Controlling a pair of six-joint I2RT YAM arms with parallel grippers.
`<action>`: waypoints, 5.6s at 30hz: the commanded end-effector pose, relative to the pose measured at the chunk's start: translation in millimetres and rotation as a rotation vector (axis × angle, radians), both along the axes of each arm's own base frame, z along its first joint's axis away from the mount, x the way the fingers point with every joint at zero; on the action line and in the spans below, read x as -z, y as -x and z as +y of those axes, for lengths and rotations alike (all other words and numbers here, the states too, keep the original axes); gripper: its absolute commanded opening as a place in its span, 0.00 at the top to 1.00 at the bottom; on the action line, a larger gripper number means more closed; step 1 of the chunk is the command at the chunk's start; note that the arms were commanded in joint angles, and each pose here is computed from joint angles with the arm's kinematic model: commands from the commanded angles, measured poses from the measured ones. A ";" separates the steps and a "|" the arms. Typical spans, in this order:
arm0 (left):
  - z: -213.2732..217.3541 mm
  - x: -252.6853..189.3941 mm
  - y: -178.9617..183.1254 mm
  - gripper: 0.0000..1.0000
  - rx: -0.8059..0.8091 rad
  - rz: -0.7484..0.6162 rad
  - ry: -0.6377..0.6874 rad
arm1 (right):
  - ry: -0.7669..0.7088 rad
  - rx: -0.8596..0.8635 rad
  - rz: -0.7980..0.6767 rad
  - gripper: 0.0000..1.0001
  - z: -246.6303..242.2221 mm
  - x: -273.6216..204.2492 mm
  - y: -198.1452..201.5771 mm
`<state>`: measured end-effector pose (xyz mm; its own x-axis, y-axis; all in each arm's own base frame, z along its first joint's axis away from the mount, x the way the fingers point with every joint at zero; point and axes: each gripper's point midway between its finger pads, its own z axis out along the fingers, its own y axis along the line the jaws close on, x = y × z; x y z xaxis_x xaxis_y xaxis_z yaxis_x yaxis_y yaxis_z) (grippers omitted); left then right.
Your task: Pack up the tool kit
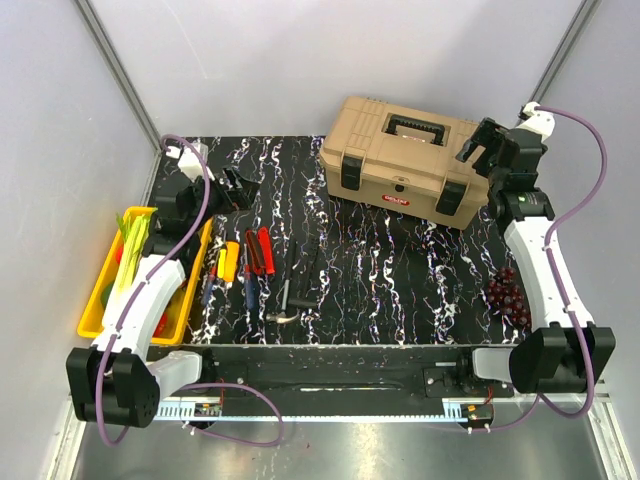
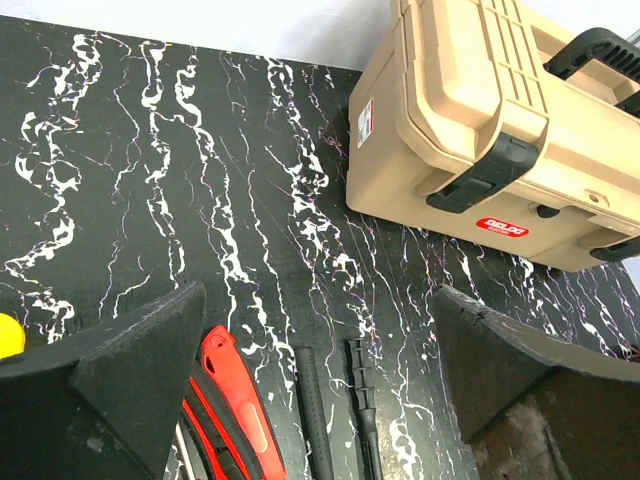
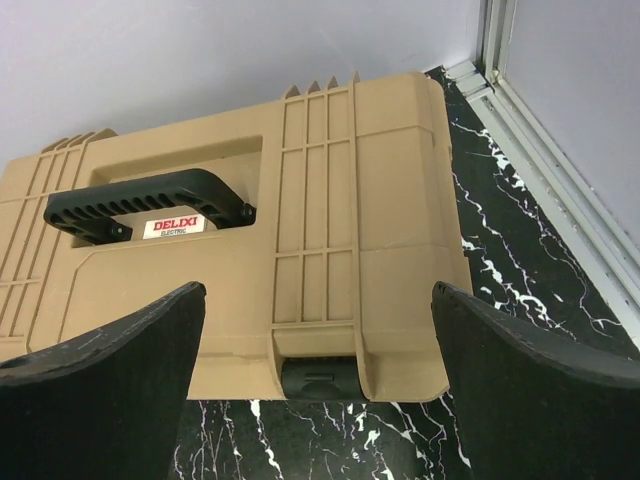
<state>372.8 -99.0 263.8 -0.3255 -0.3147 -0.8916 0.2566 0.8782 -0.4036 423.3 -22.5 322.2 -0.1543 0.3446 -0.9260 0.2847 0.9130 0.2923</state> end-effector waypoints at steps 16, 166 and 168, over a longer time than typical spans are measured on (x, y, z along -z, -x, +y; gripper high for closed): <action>-5.5 -44.0 -22.1 0.01 0.033 -0.129 -0.004 | 0.038 -0.110 -0.050 0.01 15.4 -47.0 -44.7; -58.0 19.2 4.6 0.01 0.149 0.118 0.176 | -0.002 -0.362 0.240 0.64 172.7 29.0 -68.3; -51.5 19.4 3.0 0.01 0.104 0.116 0.176 | -0.008 -0.359 0.205 0.36 169.6 17.8 -60.8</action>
<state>363.7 -159.1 218.5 -0.5599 -0.3631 -0.7448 0.2943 0.7531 -0.5884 481.6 168.5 250.8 -0.5989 0.1227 -0.7914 -0.0879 0.9722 0.2173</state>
